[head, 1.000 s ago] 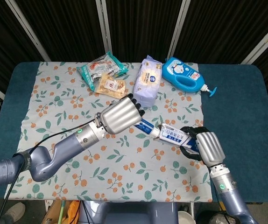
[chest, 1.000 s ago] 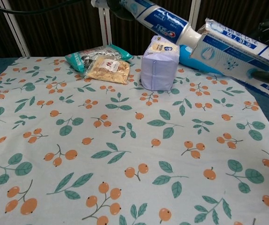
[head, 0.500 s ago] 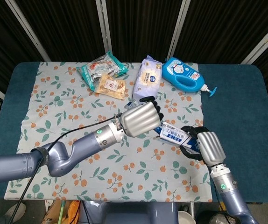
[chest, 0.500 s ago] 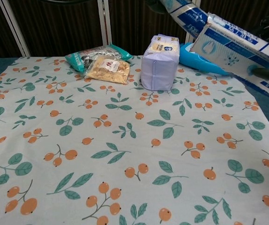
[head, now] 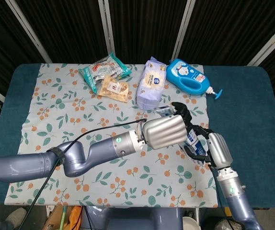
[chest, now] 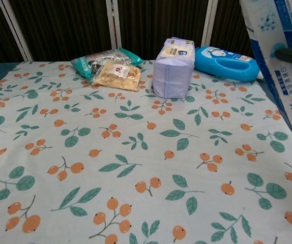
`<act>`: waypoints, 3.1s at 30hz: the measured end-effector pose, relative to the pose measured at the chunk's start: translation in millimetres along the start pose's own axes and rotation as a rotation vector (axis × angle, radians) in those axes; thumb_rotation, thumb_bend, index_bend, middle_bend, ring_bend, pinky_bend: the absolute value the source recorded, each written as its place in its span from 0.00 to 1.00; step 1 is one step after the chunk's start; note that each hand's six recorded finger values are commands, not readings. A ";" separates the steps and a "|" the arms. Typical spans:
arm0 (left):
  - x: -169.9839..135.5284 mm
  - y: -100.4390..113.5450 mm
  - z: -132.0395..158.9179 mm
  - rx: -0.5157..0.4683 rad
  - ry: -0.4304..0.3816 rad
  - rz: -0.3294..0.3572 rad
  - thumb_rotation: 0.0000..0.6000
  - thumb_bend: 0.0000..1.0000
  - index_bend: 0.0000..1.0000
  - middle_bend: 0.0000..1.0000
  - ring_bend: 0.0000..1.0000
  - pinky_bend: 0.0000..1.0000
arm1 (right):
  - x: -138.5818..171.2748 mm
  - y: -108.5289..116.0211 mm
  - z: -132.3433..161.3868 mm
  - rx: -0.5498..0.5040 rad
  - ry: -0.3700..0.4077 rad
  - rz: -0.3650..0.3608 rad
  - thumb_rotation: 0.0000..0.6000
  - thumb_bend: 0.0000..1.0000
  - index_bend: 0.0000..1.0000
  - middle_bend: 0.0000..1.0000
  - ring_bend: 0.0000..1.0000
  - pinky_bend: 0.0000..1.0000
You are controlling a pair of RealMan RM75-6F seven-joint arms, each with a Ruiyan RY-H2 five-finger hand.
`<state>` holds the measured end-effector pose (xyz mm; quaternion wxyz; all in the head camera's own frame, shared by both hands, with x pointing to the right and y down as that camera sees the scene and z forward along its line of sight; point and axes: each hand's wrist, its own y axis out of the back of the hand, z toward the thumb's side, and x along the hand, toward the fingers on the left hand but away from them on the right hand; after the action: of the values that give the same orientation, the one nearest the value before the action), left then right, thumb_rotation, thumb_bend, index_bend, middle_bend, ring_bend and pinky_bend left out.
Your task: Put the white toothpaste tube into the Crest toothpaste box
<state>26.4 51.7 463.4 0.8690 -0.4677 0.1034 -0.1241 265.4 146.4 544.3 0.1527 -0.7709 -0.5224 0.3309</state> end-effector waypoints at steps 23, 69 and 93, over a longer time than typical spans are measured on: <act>-35.2 39.0 -44.5 -0.004 0.241 0.206 1.00 0.13 0.10 0.10 0.17 0.21 | -1.7 23.9 3.0 -0.282 0.044 -0.148 1.00 0.32 0.37 0.47 0.44 0.38; -463.7 -39.9 31.7 -0.554 0.763 -0.354 1.00 0.14 0.10 0.11 0.17 0.21 | 13.1 -81.9 -38.9 -0.024 -0.132 0.006 1.00 0.32 0.37 0.47 0.44 0.38; -466.9 -45.6 41.9 -0.593 0.760 -0.352 1.00 0.14 0.10 0.10 0.17 0.21 | 18.1 -41.2 -6.5 -0.388 0.116 -0.281 1.00 0.32 0.40 0.56 0.54 0.46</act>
<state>-409.2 206.3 554.0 0.5661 -0.6263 0.3622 -0.3951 245.0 180.3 566.7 0.0760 -0.7233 -0.6685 0.1553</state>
